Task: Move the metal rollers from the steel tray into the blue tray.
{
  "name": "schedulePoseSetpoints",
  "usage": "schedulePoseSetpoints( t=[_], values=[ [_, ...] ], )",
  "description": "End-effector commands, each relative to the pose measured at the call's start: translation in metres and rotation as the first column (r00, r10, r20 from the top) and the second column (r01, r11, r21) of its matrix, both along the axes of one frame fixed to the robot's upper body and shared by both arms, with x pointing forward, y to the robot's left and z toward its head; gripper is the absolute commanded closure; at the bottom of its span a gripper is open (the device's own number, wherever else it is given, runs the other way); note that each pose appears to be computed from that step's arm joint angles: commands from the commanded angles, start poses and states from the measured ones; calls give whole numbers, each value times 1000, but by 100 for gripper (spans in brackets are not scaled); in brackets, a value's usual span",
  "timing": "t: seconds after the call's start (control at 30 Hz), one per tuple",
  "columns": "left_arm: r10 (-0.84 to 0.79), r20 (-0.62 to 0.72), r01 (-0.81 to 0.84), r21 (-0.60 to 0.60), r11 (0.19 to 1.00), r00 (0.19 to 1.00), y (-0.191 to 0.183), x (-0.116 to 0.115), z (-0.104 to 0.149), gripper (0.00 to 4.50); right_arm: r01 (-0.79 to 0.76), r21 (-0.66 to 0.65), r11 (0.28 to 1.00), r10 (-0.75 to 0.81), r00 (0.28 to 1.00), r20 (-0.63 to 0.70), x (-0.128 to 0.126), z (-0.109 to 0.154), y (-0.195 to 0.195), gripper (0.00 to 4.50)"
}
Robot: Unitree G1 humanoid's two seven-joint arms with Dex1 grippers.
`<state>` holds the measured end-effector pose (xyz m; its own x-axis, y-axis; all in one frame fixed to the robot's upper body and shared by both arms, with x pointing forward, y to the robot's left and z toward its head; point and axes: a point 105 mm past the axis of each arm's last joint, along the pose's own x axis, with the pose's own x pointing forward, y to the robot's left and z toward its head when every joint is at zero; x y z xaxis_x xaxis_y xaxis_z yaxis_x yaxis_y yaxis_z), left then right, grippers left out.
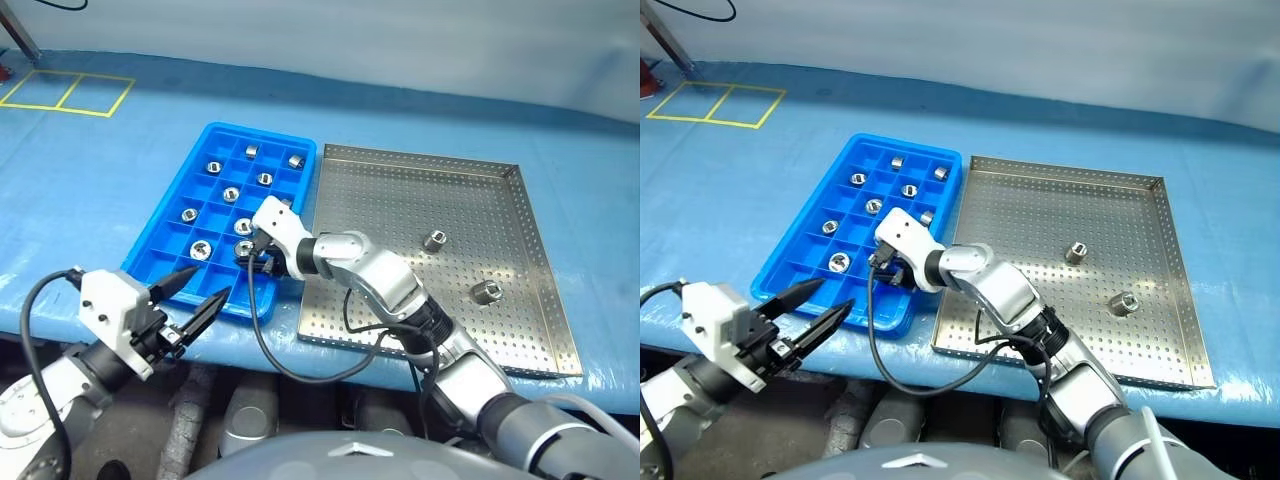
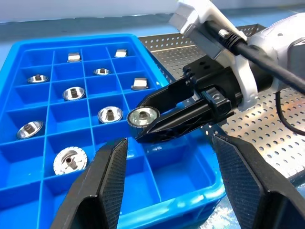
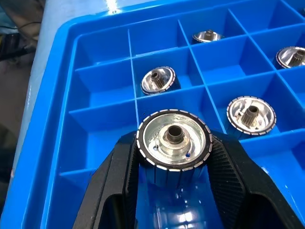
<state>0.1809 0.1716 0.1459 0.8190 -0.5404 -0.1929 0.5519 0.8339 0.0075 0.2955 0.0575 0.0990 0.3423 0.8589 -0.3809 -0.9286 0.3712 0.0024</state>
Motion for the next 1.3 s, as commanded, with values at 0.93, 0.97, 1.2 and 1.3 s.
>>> schedulePoseSetpoints(
  t=[0.93,0.97,1.2,1.3],
  values=[
    [-148,23,148,-30,988,989,-27,18,4,137,83,33,996,-84,996,22,2,1,-17,3],
    [-153,25,154,-30,988,988,-28,19,4,137,86,51,995,-89,995,42,3,7,-19,3],
    [-196,37,197,-36,980,980,-36,24,6,137,262,184,948,-290,946,148,15,55,-64,3],
    [-226,42,228,-41,973,973,-41,28,7,137,395,192,899,-427,887,174,21,65,-100,3]
  ],
)
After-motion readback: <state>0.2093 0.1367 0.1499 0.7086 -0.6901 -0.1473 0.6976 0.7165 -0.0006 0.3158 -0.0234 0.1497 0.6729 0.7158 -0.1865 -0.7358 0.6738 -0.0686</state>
